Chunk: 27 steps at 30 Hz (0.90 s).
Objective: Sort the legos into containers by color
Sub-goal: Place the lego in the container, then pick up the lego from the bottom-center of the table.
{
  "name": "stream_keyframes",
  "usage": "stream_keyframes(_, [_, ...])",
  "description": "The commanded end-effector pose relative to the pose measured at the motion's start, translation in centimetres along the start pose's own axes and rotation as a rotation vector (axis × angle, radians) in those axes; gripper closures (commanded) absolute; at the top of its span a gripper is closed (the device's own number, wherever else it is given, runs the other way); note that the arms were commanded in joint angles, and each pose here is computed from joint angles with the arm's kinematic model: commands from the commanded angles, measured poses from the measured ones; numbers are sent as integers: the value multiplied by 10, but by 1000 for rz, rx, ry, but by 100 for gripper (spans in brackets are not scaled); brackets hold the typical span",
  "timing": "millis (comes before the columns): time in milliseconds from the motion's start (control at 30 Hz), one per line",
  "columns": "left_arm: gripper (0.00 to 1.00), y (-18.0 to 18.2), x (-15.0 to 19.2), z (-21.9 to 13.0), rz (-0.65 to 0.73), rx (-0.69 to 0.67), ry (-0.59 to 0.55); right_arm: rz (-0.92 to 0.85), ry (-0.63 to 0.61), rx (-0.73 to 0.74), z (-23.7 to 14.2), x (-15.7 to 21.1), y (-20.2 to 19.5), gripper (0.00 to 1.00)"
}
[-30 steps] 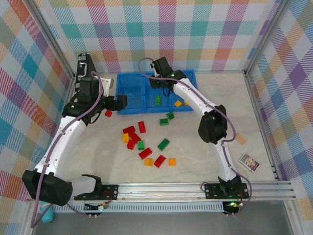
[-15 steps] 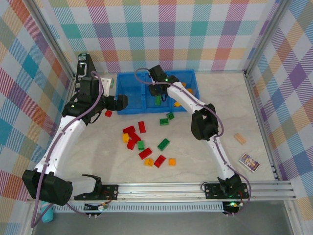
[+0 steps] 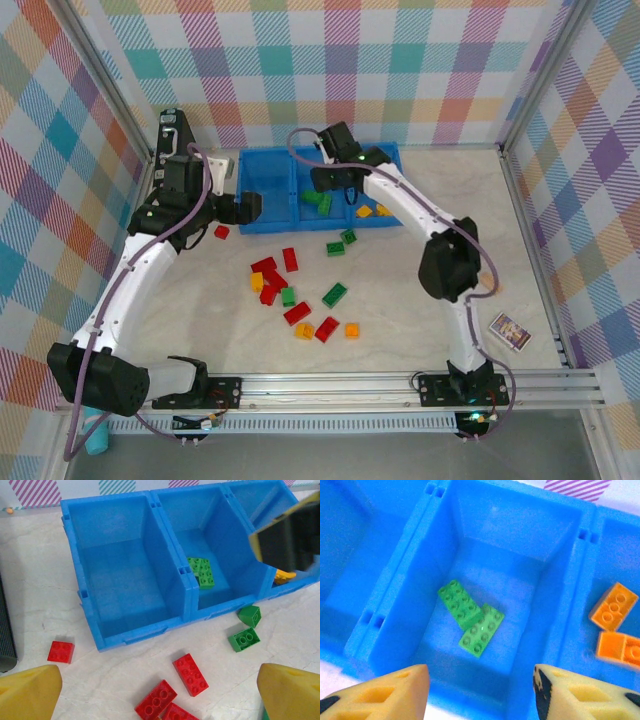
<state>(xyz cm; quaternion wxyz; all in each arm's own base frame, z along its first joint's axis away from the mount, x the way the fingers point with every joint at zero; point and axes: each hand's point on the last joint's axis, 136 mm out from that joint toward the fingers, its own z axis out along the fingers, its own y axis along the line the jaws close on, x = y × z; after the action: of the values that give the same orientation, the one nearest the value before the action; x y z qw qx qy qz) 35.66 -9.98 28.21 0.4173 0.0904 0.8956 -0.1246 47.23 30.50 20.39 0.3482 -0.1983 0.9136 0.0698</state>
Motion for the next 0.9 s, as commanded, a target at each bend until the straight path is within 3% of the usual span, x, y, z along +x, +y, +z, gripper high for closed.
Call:
stream_keyframes(0, [0, 0, -9, -17, 20, -8, -36, 45, 37, -27, -30, 26, 5, 39])
stream_keyframes(300, [0, -1, -8, -16, 21, 1, -32, 334, 278, -22, -63, 164, 4, 26])
stream_keyframes(367, [0, -2, -8, -14, 20, 4, -28, 473, 347, 17, -74, 198, 0, 15])
stream_keyframes(467, [0, -4, -6, -11, 19, 16, -15, 675, 400, -3, -85, 232, 11, 10])
stream_keyframes(667, [0, -5, -6, -11, 17, 27, -15, 895, 438, -26, -79, 272, 30, 8])
stream_keyframes(867, [0, -6, -6, -12, 17, 31, -17, 951, 448, -143, -59, 267, 58, 7])
